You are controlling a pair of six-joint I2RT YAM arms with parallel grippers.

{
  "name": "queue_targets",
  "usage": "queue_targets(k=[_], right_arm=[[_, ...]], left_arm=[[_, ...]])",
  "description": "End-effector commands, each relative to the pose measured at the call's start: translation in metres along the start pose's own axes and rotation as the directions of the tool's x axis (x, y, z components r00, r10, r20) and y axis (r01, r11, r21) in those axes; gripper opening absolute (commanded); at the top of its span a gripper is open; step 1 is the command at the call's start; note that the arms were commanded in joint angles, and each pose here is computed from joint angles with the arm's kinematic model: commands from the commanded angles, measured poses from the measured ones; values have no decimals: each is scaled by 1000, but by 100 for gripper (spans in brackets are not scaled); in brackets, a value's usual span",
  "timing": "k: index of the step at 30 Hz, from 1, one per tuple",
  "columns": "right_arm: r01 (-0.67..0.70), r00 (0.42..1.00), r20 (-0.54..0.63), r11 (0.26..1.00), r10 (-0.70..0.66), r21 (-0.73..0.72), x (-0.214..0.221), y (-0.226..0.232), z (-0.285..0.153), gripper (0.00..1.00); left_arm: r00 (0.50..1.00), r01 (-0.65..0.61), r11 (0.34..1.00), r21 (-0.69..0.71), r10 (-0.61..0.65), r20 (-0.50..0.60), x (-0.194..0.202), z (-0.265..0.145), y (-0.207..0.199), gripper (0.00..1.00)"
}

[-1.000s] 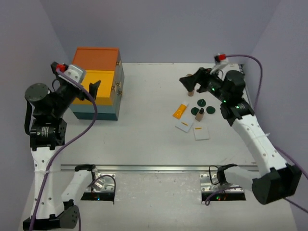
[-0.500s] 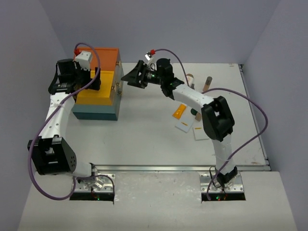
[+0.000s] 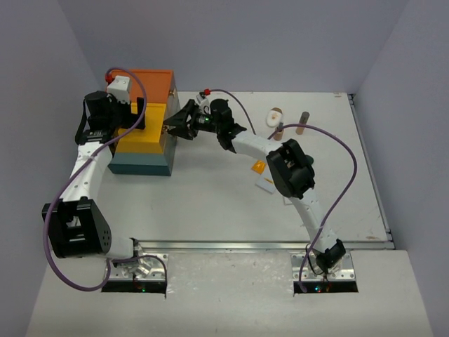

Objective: Organize the makeup

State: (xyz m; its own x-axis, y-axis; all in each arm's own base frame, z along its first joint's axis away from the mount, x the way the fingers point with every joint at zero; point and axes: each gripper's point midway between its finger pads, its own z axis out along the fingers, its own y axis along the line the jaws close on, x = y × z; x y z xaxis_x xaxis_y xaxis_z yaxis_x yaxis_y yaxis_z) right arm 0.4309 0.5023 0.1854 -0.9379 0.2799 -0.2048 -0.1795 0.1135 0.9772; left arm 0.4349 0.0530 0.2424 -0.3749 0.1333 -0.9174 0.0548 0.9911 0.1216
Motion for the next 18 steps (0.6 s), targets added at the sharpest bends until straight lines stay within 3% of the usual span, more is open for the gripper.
queue_targets(k=[1, 8, 14, 17, 18], right_arm=[[9, 1000, 14, 991, -7, -134, 1, 38, 5, 61], [-51, 999, 8, 988, 53, -148, 7, 32, 7, 44], [-87, 996, 6, 987, 89, -138, 9, 19, 9, 39], [-88, 996, 8, 987, 90, -136, 10, 17, 8, 22], [-87, 996, 8, 987, 89, -136, 10, 18, 8, 20]], left_arm=[[999, 6, 1000, -10, -6, -40, 16, 6, 2, 99], [997, 14, 1000, -1, -14, -69, 30, 11, -1, 99], [997, 14, 1000, -1, -14, -82, 36, 12, -1, 98], [997, 13, 1000, -3, -13, -81, 36, 11, 0, 98], [997, 12, 1000, -4, -13, -80, 35, 11, 0, 98]])
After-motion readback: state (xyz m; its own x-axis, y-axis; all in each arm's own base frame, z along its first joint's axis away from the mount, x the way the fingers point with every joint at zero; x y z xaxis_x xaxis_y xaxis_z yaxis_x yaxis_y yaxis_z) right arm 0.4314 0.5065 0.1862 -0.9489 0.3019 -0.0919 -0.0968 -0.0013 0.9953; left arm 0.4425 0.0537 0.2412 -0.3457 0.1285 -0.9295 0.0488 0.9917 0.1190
